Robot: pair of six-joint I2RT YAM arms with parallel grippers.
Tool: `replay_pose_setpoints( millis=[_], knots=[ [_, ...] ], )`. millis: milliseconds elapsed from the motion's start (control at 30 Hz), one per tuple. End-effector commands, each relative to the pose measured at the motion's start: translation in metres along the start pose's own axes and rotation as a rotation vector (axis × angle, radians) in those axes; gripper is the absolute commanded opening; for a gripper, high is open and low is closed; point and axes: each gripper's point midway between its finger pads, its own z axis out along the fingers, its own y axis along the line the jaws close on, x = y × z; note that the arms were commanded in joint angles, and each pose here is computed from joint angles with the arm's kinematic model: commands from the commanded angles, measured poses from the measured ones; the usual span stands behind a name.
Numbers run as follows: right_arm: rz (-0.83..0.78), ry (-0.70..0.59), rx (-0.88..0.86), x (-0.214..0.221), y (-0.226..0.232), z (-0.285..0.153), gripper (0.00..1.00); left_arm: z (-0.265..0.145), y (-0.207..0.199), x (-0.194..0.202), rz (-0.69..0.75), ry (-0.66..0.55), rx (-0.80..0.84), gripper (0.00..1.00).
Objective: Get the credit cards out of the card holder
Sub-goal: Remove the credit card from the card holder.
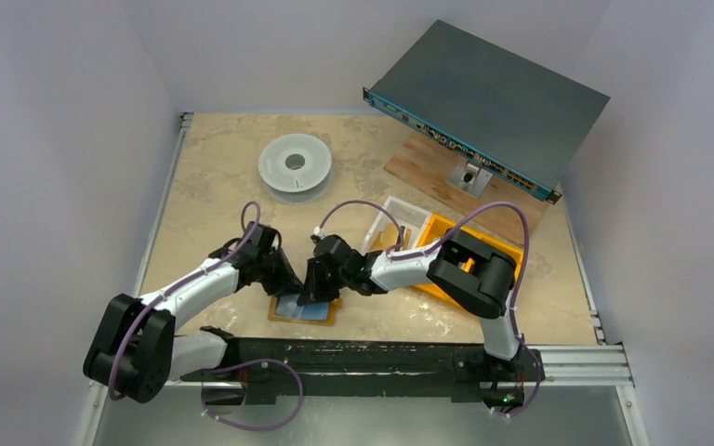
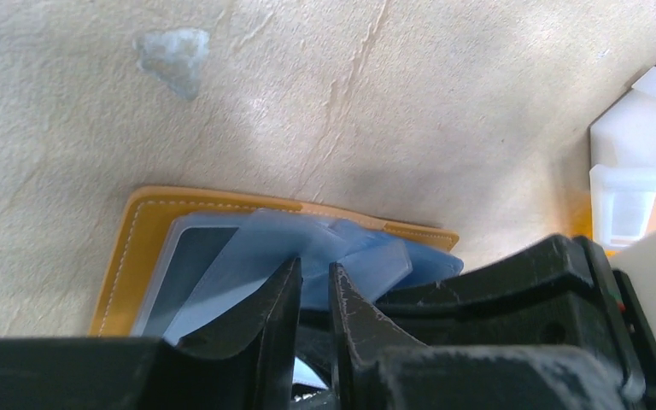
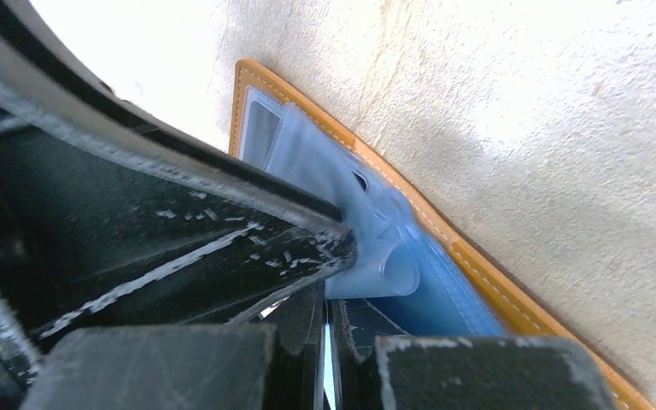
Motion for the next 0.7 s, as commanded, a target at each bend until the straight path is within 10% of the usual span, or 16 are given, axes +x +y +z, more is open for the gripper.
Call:
replay_pose_setpoints(
  millis=[0, 667],
  knots=[
    [0.071, 0.122, 0.326, 0.052, -0.122, 0.013, 0.0, -0.019, -0.002, 0.01, 0.067, 0.031, -0.013, 0.21],
    [0.123, 0.152, 0.286, 0.053, -0.13, 0.011, 0.0, -0.04, 0.04, 0.001, 0.102, -0.047, -0.179, 0.38]
  ],
)
